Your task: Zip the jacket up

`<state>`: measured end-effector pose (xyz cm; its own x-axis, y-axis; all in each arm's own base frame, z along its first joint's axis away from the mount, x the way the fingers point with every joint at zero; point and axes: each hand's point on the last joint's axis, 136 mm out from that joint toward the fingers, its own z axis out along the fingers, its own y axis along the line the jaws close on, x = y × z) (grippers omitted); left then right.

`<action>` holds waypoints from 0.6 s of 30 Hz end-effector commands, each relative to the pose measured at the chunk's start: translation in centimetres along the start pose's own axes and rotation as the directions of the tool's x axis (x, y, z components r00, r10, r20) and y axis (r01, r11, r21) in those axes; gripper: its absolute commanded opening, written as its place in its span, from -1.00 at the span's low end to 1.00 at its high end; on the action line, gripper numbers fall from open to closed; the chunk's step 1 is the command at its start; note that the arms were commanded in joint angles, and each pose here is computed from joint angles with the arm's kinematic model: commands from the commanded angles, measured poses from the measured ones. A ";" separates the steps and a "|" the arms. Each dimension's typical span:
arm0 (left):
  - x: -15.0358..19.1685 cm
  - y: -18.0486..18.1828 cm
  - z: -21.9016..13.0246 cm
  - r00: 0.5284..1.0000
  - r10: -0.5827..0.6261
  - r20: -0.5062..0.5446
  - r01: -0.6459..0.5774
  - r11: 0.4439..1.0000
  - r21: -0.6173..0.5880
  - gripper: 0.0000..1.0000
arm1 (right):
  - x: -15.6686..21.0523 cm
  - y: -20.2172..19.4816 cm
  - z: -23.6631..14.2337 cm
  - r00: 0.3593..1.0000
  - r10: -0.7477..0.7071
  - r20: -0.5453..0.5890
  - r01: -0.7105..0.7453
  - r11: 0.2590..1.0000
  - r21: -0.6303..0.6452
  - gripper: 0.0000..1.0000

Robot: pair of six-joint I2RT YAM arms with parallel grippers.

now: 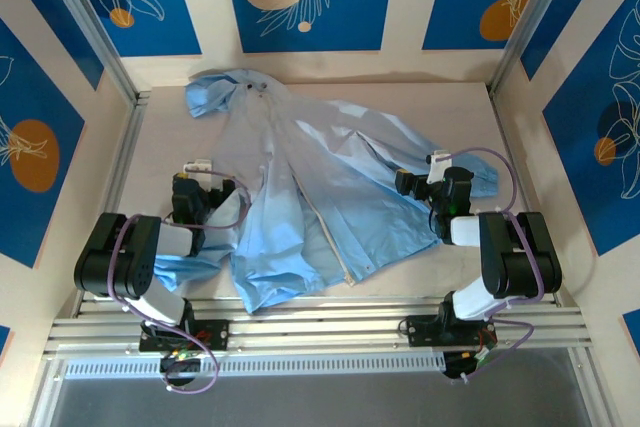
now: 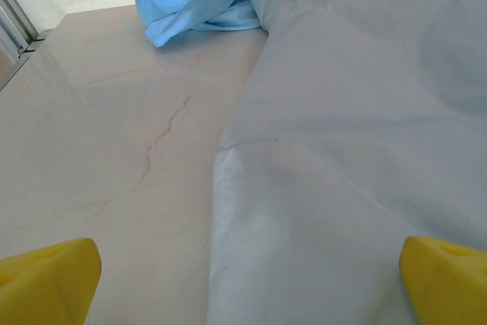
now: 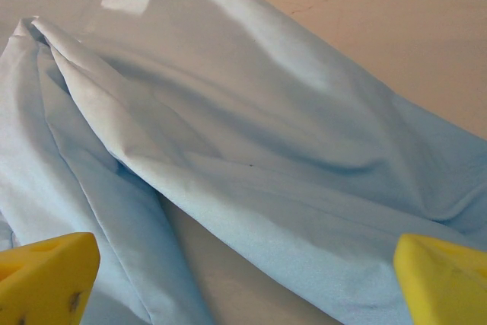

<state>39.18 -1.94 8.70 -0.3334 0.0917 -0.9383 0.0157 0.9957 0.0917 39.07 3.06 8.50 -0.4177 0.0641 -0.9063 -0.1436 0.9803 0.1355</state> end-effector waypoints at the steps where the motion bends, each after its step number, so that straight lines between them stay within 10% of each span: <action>1: -0.6 -0.1 0.2 1.000 0.013 0.015 -0.013 1.000 0.013 1.00 | -1.0 0.3 0.2 1.000 0.004 0.028 -0.004 1.000 -0.020 0.98; 18: -2.0 0.3 -1.2 0.999 0.007 0.048 -0.007 1.000 0.006 1.00 | -2.1 0.3 -0.2 1.000 0.013 0.020 -0.013 1.000 -0.017 0.98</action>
<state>39.04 -1.98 9.24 -0.3268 0.0909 -0.9407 0.0186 0.9958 0.0898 38.99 3.21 8.42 -0.4292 0.0681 -0.9007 -0.1492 0.9781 0.1450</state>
